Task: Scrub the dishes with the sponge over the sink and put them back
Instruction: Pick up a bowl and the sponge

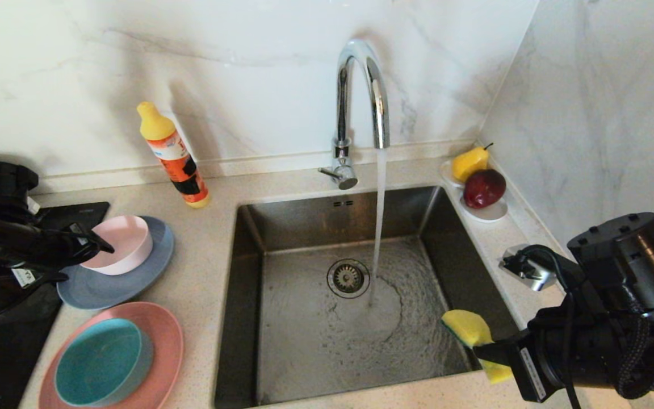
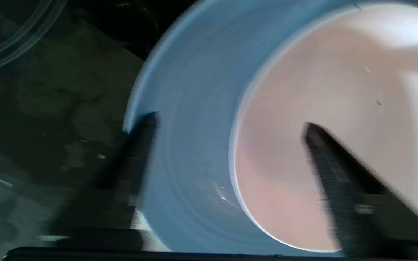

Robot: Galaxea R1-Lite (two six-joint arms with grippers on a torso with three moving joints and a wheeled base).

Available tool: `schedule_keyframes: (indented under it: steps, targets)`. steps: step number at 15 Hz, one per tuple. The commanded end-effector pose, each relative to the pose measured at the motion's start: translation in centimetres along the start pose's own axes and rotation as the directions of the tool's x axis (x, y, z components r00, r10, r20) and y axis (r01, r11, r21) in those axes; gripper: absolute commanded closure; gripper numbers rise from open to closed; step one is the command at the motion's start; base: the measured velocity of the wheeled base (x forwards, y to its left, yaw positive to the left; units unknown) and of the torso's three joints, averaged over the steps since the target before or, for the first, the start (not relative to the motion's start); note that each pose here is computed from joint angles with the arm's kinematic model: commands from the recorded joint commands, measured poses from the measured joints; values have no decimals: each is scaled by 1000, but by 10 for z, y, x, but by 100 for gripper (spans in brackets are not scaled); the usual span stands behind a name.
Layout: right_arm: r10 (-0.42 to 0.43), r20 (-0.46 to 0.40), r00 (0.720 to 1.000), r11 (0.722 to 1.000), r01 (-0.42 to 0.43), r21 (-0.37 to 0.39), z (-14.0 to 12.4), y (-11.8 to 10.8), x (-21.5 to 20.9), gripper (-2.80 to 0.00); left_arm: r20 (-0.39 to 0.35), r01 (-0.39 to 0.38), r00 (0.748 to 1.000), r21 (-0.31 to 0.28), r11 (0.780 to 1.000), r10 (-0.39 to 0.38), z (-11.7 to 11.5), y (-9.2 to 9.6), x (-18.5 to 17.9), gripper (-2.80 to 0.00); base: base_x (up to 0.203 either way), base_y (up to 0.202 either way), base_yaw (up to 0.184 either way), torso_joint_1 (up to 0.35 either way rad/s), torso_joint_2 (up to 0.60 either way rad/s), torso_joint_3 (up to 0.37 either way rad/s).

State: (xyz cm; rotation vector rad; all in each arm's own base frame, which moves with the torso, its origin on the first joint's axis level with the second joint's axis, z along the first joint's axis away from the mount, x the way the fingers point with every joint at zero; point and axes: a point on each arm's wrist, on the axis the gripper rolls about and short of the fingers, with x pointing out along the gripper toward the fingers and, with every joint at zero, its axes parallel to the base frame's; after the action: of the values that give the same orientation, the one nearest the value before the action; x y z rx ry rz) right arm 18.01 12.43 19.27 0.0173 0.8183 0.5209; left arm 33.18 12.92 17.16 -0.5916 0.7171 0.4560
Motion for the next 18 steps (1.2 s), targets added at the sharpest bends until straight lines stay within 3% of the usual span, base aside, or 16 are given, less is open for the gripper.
schedule_keyframes:
  steps: [1, 7, 12, 15, 18]
  targets:
    - [1, -4, 1000, 1000, -1, 1, 0, 0, 1, 0, -3, -11, 1000, -11, 1000, 11, 1, 5, 2, 0, 0, 0, 0, 0, 0, 0]
    - [9, -3, 1000, 1000, -9, 3, 1, 1, 1, 0, -21, -31, 999, -23, 999, 31, 0, 14, 7, 0, 0, 0, 0, 0, 0, 0]
    - [10, -4, 1000, 1000, -10, 2, 1, 1, 1, 0, 5, -33, 999, -45, 998, 33, 7, 22, -2, 0, 0, 0, 0, 0, 0, 0]
    - [9, -2, 1000, 1000, -9, 1, 1, 1, 1, 0, 81, 30, 996, -46, 998, -26, 14, 14, -37, 0, 0, 0, 0, 0, 0, 0]
    - [10, 5, 1000, 1000, -10, 1, 1, 1, -1, 0, 195, 93, 977, -40, 995, -84, 21, 4, -86, 0, 0, 0, 0, 0, 0, 0]
